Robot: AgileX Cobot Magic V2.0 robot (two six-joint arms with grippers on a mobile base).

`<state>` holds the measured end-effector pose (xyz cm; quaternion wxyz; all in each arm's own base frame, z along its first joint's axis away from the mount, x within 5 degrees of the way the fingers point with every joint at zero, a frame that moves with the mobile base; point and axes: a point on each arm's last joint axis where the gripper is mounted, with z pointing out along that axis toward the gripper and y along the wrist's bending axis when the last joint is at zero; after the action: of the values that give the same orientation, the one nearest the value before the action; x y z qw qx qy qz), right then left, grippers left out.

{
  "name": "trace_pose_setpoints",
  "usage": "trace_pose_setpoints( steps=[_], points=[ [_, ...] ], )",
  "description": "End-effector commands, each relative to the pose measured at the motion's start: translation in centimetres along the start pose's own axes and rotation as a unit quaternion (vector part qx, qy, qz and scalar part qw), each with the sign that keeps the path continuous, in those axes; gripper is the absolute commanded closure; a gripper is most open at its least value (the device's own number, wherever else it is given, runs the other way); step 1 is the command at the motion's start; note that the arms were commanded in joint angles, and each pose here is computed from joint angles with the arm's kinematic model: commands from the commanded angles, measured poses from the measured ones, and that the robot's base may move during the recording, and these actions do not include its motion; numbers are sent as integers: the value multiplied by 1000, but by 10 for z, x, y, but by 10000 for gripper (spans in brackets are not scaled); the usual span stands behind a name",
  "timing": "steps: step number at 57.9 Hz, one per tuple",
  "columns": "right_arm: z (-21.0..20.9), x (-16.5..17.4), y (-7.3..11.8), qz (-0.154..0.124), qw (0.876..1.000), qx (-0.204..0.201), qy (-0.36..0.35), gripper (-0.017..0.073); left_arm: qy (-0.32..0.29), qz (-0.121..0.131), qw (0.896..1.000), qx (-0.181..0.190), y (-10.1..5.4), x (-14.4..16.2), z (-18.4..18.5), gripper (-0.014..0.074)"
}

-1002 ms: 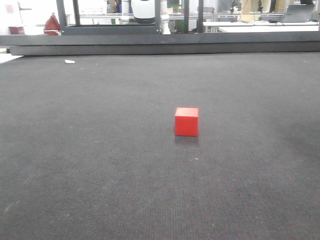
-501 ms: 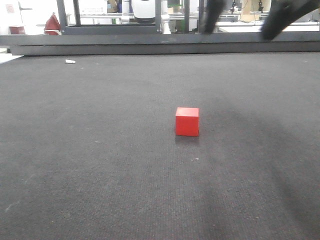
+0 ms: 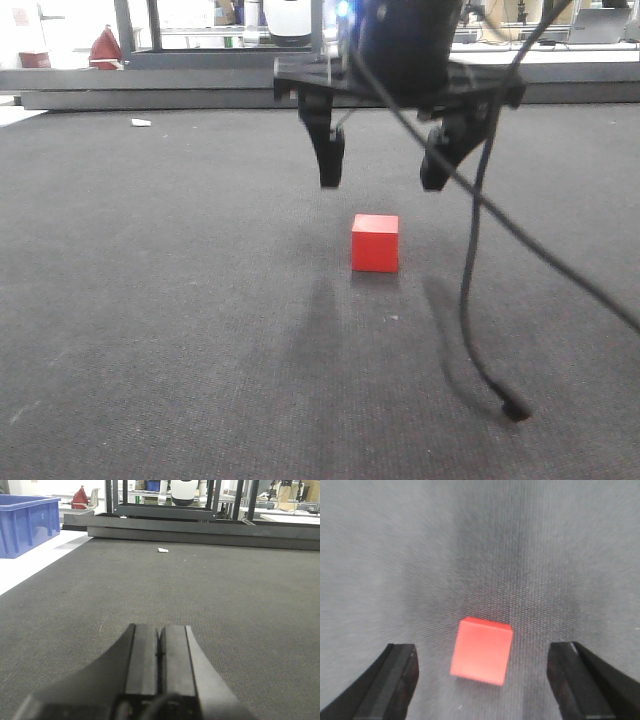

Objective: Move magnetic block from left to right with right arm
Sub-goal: 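Lower the open right gripper over the red cube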

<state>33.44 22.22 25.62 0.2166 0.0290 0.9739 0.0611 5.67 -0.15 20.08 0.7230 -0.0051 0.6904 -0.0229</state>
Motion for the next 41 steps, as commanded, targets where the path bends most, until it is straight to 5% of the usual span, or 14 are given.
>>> trace_pose_setpoints(
  steps=[1, 23, 41],
  points=[
    [-17, -12, 3, 1, 999, -20, -38, -64, -43, -5, 999, -1, 0, -5, -1, 720],
    [17, -11, 3, 10, 1000, -11, -13, -38, -43, -5, 999, -1, 0, -5, -1, 720],
    [16, -13, -2, 17, 1000, -8, -9, 337, -43, -5, 999, -1, 0, -5, -1, 720]
  ],
)
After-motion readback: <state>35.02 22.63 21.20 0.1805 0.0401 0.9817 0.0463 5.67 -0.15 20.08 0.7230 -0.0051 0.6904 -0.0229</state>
